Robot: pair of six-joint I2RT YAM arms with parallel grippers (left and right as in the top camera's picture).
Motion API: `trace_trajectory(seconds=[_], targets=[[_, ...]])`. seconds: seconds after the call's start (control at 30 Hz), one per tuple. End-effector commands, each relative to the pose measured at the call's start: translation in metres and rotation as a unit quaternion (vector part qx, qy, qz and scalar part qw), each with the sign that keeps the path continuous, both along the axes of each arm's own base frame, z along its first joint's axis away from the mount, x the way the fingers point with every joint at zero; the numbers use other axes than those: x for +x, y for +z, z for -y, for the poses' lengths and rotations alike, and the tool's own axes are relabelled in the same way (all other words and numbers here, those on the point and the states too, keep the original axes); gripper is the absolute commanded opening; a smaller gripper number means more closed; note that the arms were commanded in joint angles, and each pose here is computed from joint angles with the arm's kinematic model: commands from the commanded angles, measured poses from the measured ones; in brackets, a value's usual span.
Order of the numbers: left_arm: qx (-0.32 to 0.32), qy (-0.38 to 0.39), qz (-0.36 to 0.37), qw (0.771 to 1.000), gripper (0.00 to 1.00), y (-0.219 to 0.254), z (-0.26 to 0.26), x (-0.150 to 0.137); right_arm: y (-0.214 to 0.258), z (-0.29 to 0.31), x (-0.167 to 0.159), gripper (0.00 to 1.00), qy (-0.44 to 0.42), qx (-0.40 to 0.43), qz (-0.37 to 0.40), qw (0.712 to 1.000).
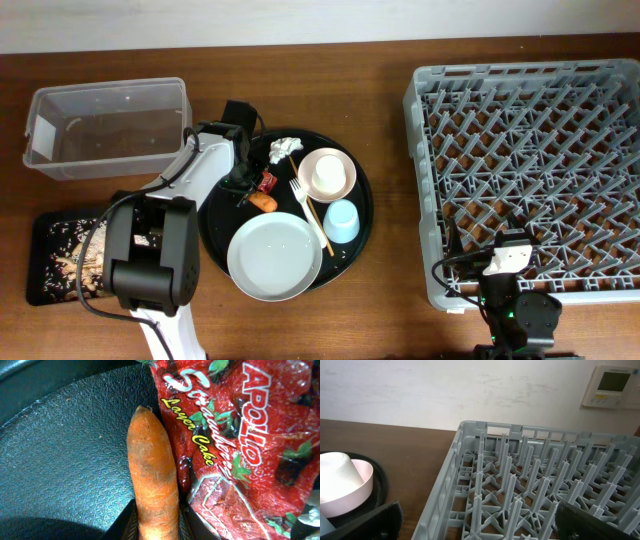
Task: Sort waste into correct bins and load items into the dishwasher rack
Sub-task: 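Grasp the orange carrot on the round tray with the left gripper, then place the carrot onto the black rectangular tray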
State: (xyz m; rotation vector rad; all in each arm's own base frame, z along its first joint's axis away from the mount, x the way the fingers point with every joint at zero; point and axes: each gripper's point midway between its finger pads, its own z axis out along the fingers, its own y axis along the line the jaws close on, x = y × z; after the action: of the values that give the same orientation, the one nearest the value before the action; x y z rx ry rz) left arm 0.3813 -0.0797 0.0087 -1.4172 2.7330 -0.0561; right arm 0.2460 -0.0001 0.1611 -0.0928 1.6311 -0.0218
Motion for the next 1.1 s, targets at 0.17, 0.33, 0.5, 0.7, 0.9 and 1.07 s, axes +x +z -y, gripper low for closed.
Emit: trace_trajectory(seconds=[0.17, 0.33, 0.5, 0.7, 0.9, 1.07], targets=[[-0.001, -0.021, 0.042, 0.999, 0.19, 0.043, -0.001, -0.001, -0.002, 0.000, 0.000, 0.99, 0.000, 0.001, -0.001, 1.000], [-0.006, -0.032, 0.072, 0.997, 0.19, 0.070, -0.001, -0.002, -0.002, 0.000, 0.000, 0.99, 0.000, 0.001, -0.001, 1.000], [-0.008, -0.049, 0.087, 0.995, 0.19, 0.087, -0.001, -0.004, -0.002, 0.000, 0.000, 0.99, 0.000, 0.001, -0.001, 1.000], [0.003, -0.046, 0.049, 0.998, 0.19, 0.098, -0.019, -0.032, -0.002, 0.000, 0.000, 0.99, 0.000, 0.001, -0.001, 1.000], [0.010, 0.044, -0.005, 0.999, 0.19, 0.098, -0.083, -0.055, -0.002, 0.000, 0.000, 0.99, 0.000, 0.001, -0.001, 1.000], [0.010, 0.131, -0.020, 0.991, 0.19, 0.098, -0.138, -0.068, -0.002, 0.000, 0.000, 0.99, 0.000, 0.001, -0.001, 1.000]])
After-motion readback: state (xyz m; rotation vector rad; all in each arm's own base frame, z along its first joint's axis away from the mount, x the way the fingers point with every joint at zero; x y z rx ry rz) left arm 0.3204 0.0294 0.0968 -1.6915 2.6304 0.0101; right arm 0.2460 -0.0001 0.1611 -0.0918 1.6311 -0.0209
